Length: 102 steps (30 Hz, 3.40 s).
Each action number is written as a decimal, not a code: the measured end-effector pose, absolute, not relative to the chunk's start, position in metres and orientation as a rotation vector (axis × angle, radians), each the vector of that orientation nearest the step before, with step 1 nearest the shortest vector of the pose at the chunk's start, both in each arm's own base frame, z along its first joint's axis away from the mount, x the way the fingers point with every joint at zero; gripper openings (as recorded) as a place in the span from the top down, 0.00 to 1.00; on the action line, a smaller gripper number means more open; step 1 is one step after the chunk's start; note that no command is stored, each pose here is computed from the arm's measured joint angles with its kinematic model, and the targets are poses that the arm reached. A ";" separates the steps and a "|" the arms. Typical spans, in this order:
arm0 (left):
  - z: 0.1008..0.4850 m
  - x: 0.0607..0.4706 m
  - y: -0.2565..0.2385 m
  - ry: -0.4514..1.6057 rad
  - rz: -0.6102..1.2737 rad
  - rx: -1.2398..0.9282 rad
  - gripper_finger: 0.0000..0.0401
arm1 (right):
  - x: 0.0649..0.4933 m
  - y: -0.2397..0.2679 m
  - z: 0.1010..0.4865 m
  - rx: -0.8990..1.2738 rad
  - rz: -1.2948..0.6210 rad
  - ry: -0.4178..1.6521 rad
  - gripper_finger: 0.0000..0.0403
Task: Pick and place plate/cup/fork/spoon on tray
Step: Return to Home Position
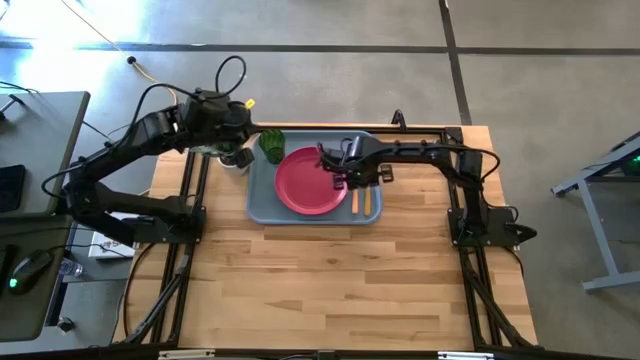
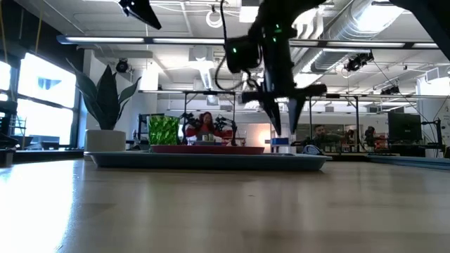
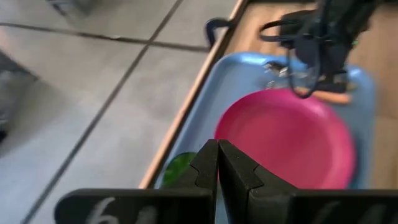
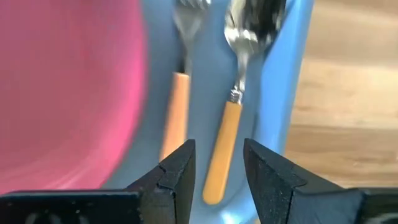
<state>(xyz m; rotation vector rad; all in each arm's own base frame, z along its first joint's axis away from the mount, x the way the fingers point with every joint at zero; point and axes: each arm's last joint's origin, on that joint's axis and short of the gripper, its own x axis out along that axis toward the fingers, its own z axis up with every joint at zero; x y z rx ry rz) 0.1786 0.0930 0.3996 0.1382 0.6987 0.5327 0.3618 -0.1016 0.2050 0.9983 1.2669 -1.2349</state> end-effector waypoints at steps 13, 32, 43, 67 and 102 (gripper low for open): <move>0.399 0.136 0.071 0.590 0.404 -0.037 0.99 | 0.402 -0.083 0.305 0.697 -1.063 0.878 0.69; 0.317 0.075 0.036 0.352 0.341 -0.086 0.99 | 0.418 -0.058 0.373 0.622 -0.853 0.607 0.69; 0.290 0.048 0.021 0.116 0.349 -0.089 0.99 | 0.418 -0.052 0.383 0.609 -0.819 0.580 0.69; 0.252 0.049 0.021 0.018 0.330 -0.234 0.99 | 0.418 -0.051 0.382 0.560 -0.767 0.632 0.69; 0.172 0.083 0.046 -0.075 0.544 -0.392 0.99 | 0.368 -0.064 0.426 0.400 -0.725 0.668 0.69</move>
